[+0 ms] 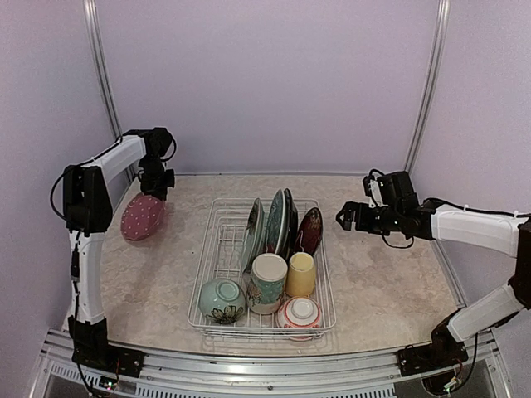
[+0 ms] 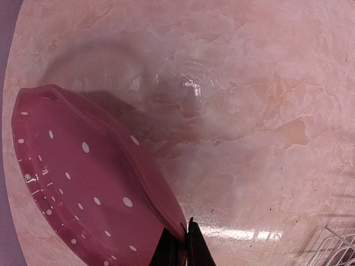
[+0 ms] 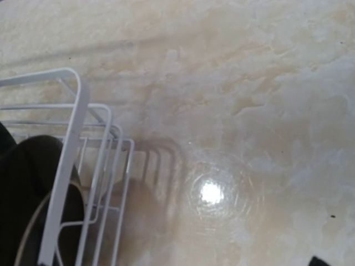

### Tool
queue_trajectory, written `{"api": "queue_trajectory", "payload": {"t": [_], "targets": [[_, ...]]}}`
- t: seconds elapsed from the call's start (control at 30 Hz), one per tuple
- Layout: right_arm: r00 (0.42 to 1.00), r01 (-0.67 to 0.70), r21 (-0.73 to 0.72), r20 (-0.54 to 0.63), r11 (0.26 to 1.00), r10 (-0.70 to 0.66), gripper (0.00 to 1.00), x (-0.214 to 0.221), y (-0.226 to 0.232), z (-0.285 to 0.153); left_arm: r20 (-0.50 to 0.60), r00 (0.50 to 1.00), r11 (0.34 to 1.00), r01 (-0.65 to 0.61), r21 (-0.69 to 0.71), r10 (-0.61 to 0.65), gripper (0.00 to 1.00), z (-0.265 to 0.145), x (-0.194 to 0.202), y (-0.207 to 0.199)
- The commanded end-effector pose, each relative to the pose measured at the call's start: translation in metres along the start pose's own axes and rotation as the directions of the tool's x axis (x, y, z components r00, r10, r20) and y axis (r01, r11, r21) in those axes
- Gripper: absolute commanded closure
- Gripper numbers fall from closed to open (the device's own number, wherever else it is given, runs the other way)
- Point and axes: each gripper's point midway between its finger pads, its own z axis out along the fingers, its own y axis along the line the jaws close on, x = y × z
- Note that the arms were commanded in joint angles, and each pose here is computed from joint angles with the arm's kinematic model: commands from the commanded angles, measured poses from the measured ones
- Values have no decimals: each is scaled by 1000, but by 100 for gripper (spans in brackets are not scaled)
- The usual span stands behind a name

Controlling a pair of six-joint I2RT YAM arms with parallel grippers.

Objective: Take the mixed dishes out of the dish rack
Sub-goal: Place the plate at the center of the board.

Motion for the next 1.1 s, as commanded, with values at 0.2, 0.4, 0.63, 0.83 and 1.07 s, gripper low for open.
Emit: {"api": "queue_trajectory", "payload": {"t": [0.2, 0.4, 0.63, 0.83, 1.07], "targets": [[1000, 1, 12, -28, 1000, 0, 0, 8, -2, 13, -55, 998, 999, 20, 25, -18, 91, 24, 2, -1], [994, -37, 258, -87, 965, 61, 0, 8, -37, 24, -70, 997, 996, 37, 83, -31, 83, 28, 3, -9], [987, -87, 196, -116, 977, 112, 0, 2, -22, 26, -99, 991, 974, 105, 203, -86, 74, 12, 7, -16], [988, -40, 178, -138, 983, 65, 0, -12, 1, 18, -39, 992, 902, 124, 414, -118, 51, -60, -1, -41], [995, 22, 222, -96, 975, 0, 0, -32, 29, 6, 113, 993, 782, -53, 621, -23, 27, -162, 20, -96]]}}
